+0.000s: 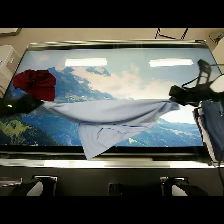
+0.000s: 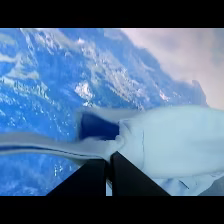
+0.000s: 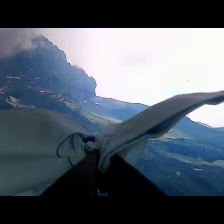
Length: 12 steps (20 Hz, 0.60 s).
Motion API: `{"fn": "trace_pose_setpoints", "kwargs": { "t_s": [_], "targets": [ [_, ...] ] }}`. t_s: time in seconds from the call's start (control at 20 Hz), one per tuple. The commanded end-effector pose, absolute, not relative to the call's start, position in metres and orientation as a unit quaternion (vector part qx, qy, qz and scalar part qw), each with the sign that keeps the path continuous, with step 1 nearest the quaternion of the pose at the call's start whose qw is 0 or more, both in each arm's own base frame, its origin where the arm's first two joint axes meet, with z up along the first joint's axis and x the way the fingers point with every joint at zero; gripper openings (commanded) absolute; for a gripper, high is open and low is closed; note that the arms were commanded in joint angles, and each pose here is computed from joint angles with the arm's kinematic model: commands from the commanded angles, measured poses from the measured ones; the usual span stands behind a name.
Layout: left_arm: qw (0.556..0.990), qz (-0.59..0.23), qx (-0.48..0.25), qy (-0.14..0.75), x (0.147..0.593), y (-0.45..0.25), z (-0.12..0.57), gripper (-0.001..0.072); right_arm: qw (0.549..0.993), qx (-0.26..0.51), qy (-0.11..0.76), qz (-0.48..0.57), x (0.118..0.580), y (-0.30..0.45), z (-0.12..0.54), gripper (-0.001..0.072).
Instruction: Fold the clothes and pants, and hang the long-sleeved shirts on hangers.
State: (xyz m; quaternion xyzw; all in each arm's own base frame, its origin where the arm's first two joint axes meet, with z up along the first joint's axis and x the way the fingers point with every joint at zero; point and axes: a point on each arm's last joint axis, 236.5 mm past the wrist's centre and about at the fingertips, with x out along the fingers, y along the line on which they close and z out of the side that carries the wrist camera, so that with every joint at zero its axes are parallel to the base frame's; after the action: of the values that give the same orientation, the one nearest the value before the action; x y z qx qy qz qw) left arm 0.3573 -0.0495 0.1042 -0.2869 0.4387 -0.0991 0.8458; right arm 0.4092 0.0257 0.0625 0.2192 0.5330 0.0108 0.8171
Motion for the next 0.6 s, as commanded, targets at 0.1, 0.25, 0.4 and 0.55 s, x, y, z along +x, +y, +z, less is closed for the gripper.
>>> {"fn": "trace_pose_setpoints", "kwargs": {
  "t_s": [0.1,0.25,0.4,0.55],
  "targets": [
    [0.784,-0.071,-0.401,0.469,0.385,-0.069,0.020,0.0024,0.764,0.370,0.529,0.007,0.460,0.056,-0.014,0.0060],
    [0.787,-0.069,-0.404,0.460,0.391,-0.066,0.019,0.0024,0.775,0.360,0.520,0.005,0.469,0.044,-0.010,0.0576],
    [0.789,-0.067,-0.405,0.458,0.391,-0.058,0.022,0.0024,0.770,0.351,0.533,0.009,0.458,-0.007,0.013,0.0608],
    [0.788,-0.063,-0.408,0.457,0.391,-0.053,0.022,0.0024,0.706,0.351,0.615,-0.022,0.394,-0.054,-0.007,0.0568]
  ]
}}
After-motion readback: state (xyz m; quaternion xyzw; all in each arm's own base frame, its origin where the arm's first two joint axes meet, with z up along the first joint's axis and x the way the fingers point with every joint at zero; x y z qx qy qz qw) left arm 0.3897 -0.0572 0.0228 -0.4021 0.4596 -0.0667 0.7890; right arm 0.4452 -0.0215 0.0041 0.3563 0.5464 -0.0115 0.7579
